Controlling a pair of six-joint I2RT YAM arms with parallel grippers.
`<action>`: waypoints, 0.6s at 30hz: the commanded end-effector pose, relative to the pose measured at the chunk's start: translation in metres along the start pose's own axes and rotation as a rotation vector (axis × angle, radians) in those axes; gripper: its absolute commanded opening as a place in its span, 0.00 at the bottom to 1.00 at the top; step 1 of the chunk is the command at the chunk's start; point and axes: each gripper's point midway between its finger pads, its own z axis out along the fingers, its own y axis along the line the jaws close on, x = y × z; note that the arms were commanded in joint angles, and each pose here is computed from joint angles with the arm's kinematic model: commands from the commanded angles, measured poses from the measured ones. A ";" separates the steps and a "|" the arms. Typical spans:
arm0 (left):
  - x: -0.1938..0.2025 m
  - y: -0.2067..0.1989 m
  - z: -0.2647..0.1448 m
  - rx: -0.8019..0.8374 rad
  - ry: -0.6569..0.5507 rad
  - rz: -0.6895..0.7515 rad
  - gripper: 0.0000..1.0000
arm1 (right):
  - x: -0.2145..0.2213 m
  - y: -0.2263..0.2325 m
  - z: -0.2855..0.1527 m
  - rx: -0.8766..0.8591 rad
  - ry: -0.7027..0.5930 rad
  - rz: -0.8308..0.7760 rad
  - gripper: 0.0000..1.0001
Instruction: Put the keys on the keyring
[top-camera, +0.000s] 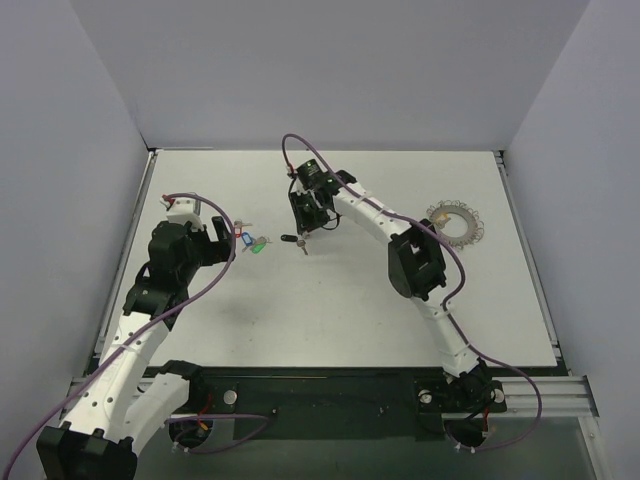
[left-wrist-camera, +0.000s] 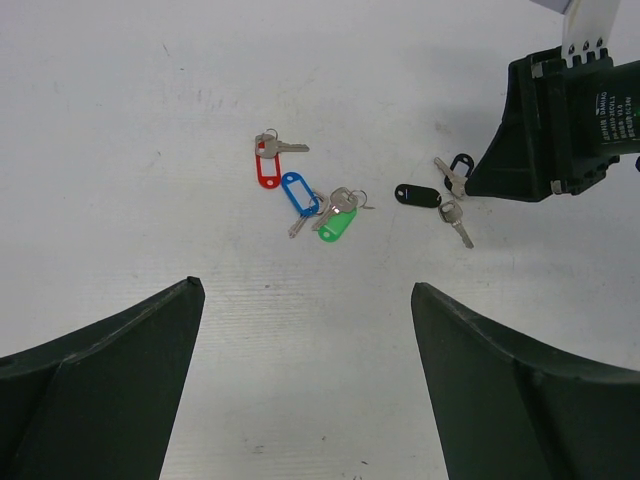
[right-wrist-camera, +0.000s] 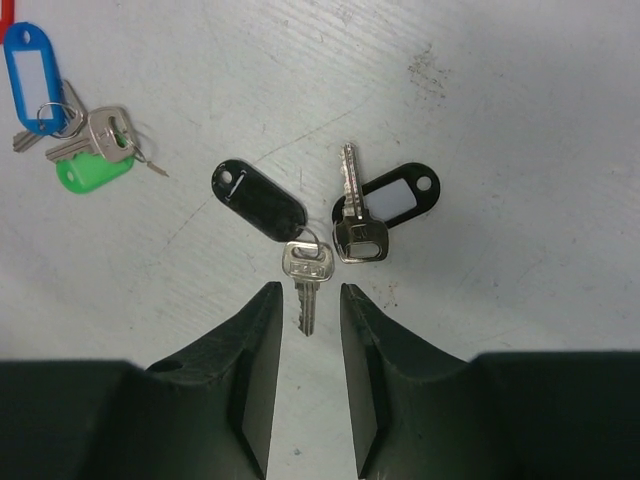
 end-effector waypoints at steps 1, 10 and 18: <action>-0.024 -0.010 -0.002 0.037 -0.071 0.004 0.95 | -0.003 -0.003 0.006 0.027 0.001 0.018 0.25; -0.023 -0.011 -0.001 0.047 -0.067 0.005 0.95 | -0.004 -0.012 0.016 0.050 0.001 0.031 0.23; -0.021 -0.012 0.000 0.052 -0.063 0.007 0.95 | -0.003 -0.013 0.024 0.046 0.010 0.037 0.20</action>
